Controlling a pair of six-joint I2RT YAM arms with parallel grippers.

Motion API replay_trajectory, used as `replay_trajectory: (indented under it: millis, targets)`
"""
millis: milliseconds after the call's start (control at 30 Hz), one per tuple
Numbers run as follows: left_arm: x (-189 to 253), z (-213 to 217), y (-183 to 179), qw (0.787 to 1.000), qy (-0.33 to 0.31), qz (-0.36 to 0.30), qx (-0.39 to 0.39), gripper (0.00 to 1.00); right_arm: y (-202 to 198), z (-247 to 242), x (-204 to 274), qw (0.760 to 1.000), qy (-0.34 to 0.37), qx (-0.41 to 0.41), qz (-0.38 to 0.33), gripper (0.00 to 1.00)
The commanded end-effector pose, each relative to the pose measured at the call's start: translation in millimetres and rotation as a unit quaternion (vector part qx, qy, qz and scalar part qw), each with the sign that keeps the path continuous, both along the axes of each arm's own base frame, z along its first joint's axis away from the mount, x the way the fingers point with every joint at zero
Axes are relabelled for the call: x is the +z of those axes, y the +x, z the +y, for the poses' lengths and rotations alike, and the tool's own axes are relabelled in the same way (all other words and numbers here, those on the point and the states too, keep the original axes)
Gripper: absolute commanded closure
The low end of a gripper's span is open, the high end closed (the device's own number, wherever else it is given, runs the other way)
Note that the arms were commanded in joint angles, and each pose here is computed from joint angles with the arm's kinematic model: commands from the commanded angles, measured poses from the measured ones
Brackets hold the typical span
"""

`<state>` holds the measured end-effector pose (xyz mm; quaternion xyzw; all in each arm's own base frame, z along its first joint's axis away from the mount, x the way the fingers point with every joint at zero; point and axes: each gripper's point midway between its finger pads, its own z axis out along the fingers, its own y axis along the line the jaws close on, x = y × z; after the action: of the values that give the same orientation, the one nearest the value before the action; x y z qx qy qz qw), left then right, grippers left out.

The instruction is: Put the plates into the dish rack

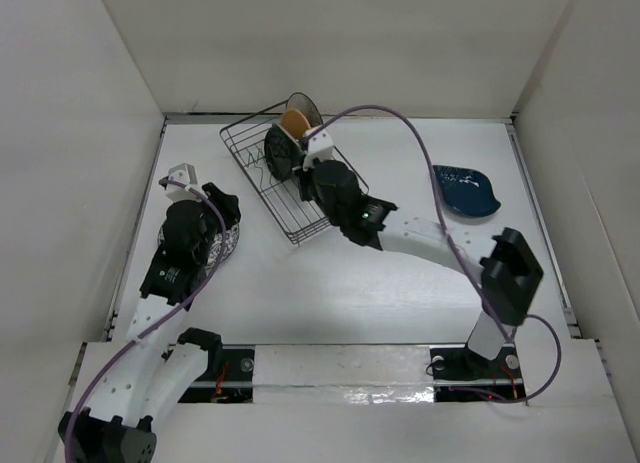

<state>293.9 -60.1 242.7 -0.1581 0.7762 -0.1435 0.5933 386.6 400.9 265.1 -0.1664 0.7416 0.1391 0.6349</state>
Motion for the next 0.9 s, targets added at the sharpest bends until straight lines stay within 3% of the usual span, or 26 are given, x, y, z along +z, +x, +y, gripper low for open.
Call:
replay_trajectory:
  millis: [0, 100, 200, 400, 533, 700, 867]
  targets:
    - [-14, -1, 16, 0.997, -0.064, 0.024, 0.022, 0.63, -36, 1, 17, 0.994, 0.096, 0.055, 0.018, 1.0]
    - [-47, -1, 30, 0.99, -0.127, 0.054, 0.008, 0.73, -59, -9, -15, 0.991, 0.085, 0.084, 0.059, 1.0]
    - [-75, 29, 37, 0.978, -0.182, 0.072, 0.072, 0.79, -76, -15, -26, 0.987, 0.089, 0.106, 0.082, 0.96]
    - [-113, 99, -7, 0.954, -0.194, 0.103, 0.206, 0.6, -106, -20, -30, 0.978, 0.097, 0.153, 0.101, 0.72]
    - [-112, 123, -31, 0.937, -0.192, 0.107, 0.273, 0.38, -113, -16, -33, 0.974, 0.1, 0.174, 0.106, 0.71]
    - [-158, 117, -48, 0.9, -0.218, 0.22, 0.308, 0.27, -116, -22, -33, 0.973, 0.096, 0.181, 0.11, 0.7]
    - [-182, 117, -63, 0.866, -0.237, 0.268, 0.35, 0.26, -115, -26, -37, 0.969, 0.102, 0.188, 0.123, 0.69]
